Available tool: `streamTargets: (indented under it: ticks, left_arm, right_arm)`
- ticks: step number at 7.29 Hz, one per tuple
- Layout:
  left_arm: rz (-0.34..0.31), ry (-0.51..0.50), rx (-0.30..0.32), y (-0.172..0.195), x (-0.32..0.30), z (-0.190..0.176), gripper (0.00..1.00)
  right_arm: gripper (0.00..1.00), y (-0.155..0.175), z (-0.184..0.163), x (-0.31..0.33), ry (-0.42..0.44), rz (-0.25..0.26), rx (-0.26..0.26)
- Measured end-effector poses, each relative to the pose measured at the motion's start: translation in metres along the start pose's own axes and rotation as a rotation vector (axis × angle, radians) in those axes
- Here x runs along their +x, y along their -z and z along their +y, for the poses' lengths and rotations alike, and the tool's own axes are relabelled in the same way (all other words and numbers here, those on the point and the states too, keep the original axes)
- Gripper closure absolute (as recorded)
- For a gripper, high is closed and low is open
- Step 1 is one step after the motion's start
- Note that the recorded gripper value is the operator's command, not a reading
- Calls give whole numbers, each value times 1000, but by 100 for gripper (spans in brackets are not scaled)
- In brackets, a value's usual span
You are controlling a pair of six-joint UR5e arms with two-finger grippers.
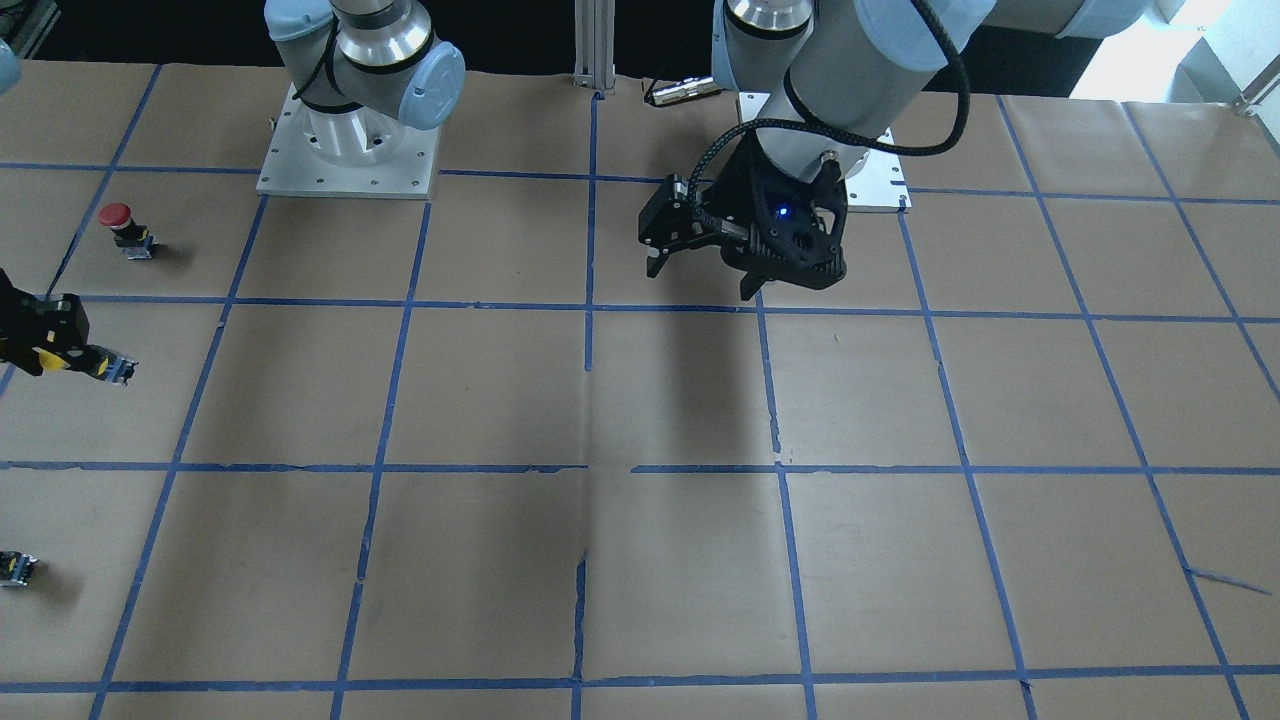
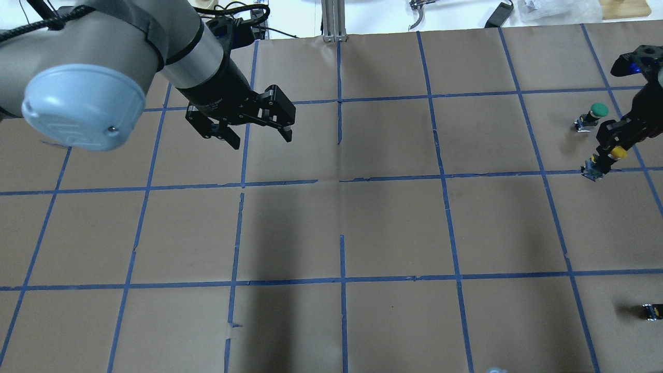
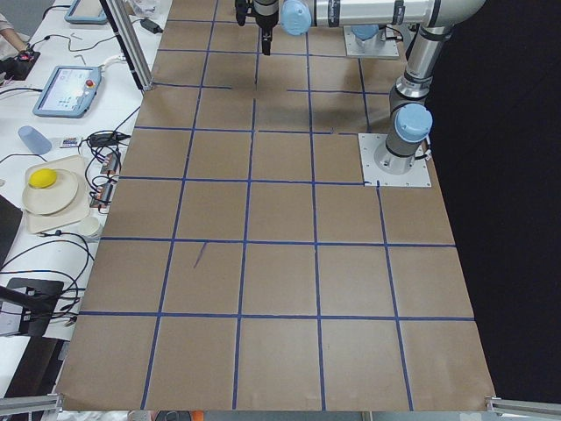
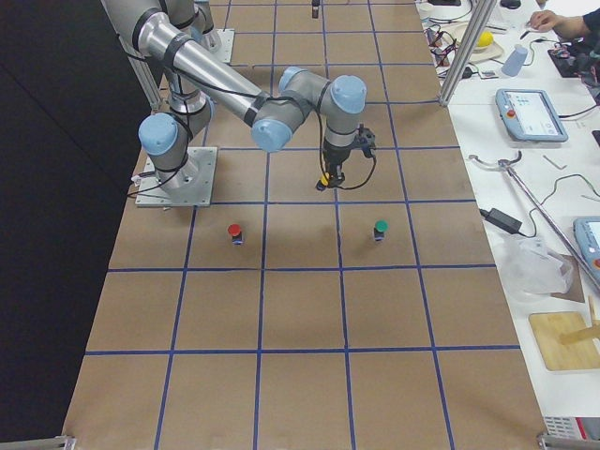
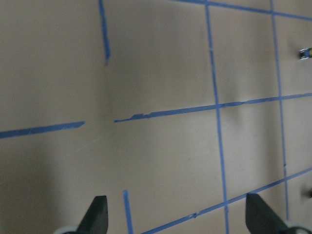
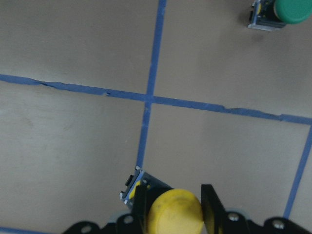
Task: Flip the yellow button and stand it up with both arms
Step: 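Lower the button upright onto the table with the right gripper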
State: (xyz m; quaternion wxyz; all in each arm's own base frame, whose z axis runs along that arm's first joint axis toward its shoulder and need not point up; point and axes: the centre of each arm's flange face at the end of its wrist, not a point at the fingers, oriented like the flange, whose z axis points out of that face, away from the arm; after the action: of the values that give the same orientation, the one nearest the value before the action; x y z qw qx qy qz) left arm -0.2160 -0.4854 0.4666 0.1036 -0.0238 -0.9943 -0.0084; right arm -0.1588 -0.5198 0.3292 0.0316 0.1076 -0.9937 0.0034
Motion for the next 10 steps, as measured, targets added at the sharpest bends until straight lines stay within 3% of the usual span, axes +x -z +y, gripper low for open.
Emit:
streamTargets:
  ticks: [1,3,6,10]
  left_arm:
    - [-62,0,14,20,-4,3,0]
    - [-145,5,45,41,-13,4,0]
    - [-159,1,56,47,-15,5,0]
    - [-155,3,53,46,-17,6,0]
  right_arm:
    - [80,-16,9,6,54,47,41]
    - [80,-43,28,6,120,97,74]
    - [80,-70,55,12,150,126,83]
    - [77,-82,68,16,170,118,69]
